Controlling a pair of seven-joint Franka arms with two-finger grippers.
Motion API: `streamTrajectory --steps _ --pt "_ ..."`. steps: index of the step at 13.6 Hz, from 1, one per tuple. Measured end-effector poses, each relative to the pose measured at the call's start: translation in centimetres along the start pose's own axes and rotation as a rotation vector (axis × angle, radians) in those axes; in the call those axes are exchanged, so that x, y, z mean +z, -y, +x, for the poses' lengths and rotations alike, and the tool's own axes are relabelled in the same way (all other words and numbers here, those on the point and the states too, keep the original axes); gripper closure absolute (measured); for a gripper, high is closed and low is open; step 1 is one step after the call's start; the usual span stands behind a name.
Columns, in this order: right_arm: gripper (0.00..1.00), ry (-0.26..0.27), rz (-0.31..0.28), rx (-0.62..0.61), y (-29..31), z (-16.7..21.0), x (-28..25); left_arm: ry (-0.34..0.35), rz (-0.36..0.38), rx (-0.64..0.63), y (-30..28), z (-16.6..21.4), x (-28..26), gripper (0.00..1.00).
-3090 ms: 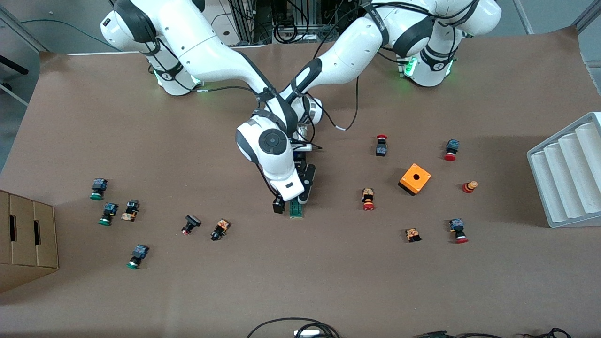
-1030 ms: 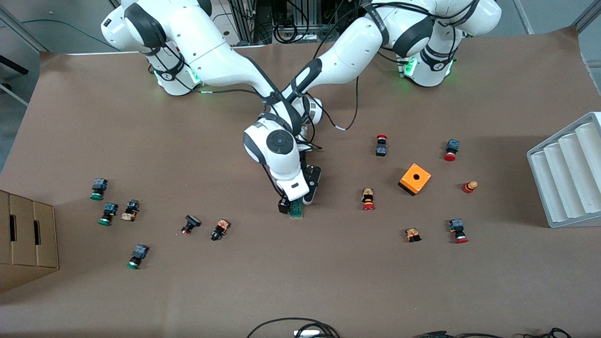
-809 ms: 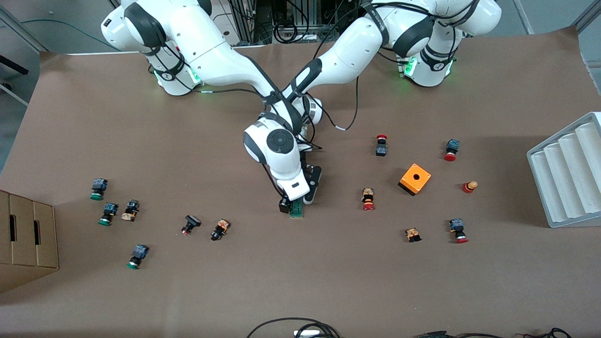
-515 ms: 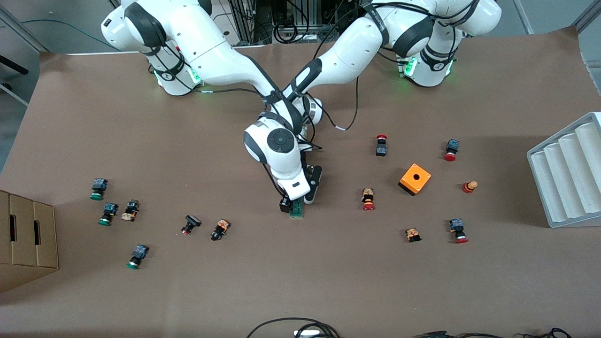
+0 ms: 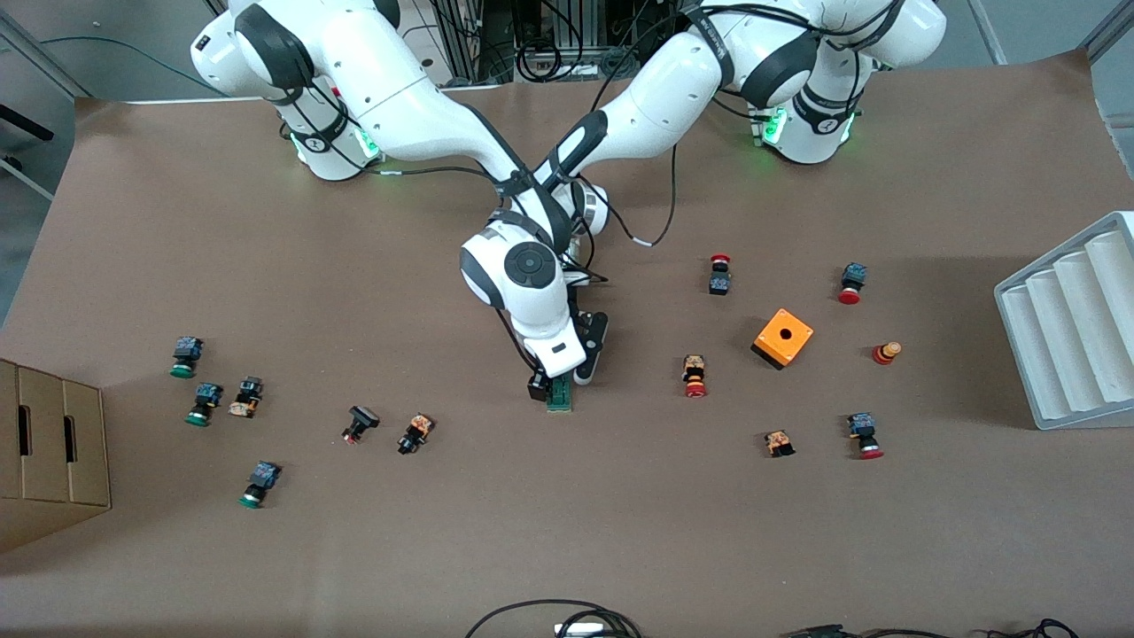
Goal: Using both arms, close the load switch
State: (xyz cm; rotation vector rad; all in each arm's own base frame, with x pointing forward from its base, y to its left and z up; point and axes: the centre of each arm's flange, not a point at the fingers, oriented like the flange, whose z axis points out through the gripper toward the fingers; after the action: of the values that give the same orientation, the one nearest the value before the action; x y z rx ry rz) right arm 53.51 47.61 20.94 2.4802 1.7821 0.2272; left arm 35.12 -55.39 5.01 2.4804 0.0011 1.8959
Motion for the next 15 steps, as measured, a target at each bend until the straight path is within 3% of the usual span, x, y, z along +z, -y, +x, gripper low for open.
streamTrajectory --steps 15 --pt "0.26 -0.03 -0.036 0.014 -1.7 0.5 -1.5 0.0 -0.001 0.0 0.0 0.0 0.0 0.46"
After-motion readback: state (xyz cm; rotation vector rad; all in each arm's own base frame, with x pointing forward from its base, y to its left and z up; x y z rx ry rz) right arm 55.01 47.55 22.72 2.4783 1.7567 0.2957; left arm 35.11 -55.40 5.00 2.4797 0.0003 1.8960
